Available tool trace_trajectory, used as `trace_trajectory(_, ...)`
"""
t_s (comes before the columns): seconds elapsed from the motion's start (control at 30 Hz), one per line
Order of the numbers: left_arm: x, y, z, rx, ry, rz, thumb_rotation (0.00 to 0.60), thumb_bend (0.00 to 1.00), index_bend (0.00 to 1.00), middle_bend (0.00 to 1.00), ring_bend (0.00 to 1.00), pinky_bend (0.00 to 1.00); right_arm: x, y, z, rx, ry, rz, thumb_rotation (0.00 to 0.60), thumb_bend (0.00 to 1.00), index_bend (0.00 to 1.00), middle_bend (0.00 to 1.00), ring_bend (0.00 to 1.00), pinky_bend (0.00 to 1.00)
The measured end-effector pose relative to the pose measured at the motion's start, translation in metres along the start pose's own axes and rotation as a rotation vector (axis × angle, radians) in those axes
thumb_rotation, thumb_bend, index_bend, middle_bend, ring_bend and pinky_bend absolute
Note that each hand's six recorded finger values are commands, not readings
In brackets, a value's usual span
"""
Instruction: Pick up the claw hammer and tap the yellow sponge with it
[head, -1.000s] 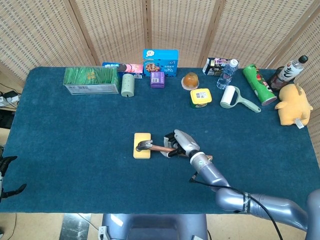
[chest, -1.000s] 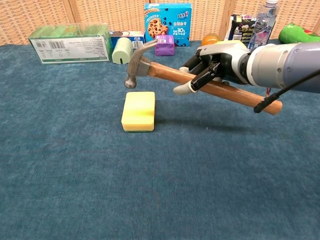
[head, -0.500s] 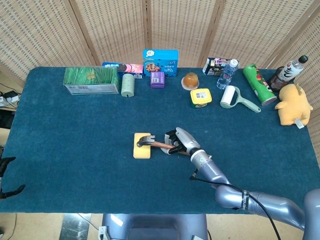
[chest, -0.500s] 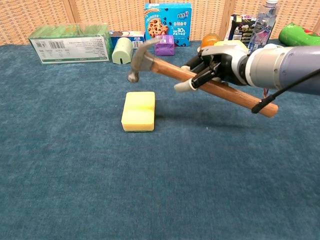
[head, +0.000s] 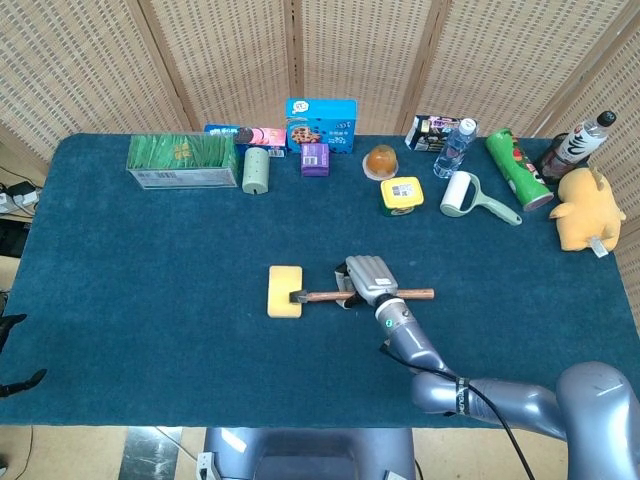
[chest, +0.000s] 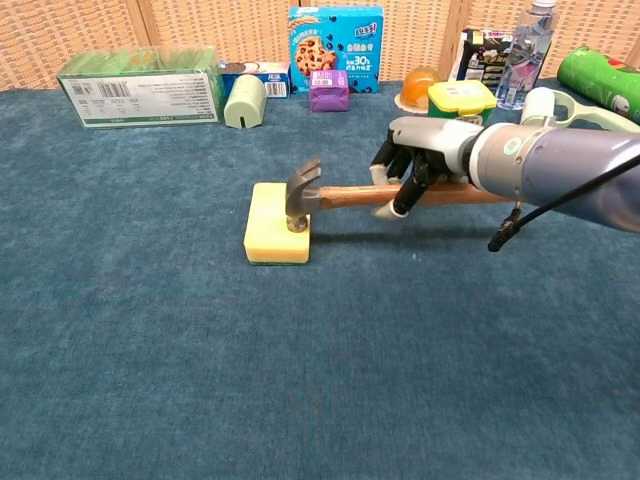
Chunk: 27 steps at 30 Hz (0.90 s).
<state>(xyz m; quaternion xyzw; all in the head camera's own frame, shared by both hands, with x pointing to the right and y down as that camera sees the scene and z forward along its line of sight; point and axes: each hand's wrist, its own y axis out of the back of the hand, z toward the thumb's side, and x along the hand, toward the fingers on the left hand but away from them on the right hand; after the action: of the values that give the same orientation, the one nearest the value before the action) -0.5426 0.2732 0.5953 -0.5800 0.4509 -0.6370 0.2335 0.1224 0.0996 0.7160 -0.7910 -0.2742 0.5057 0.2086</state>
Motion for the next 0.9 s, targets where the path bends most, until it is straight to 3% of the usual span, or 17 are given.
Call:
trace_trajectory(0.1, 0.0, 0.0, -0.001, 0.002, 0.001, -0.002, 0.6, 0.2, 0.15, 0.16, 0.08, 0.09, -0.001, -0.002, 0.0, 0.076, -0.03, -0.007, 0.6, 0.39, 0.89, 1.0, 1.0, 1.0)
trace_trajectory(0.27, 0.0, 0.001, -0.002, -0.003, 0.001, 0.003, 0.6, 0.2, 0.15, 0.16, 0.08, 0.09, 0.002, 0.005, 0.004, 0.097, -0.044, -0.032, 0.6, 0.4, 0.89, 1.0, 1.0, 1.0)
trace_trajectory(0.6, 0.0, -0.002, 0.002, -0.007, -0.019, -0.005, 0.6, 0.2, 0.15, 0.16, 0.08, 0.09, 0.026, 0.045, 0.004, -0.163, -0.018, -0.065, 0.6, 0.4, 0.89, 1.0, 1.0, 1.0)
trace_trajectory(0.9, 0.0, -0.003, 0.009, 0.002, -0.032, -0.009, 0.6, 0.2, 0.15, 0.16, 0.08, 0.09, 0.035, 0.045, -0.03, -0.189, -0.054, -0.082, 0.6, 0.4, 0.89, 1.0, 1.0, 1.0)
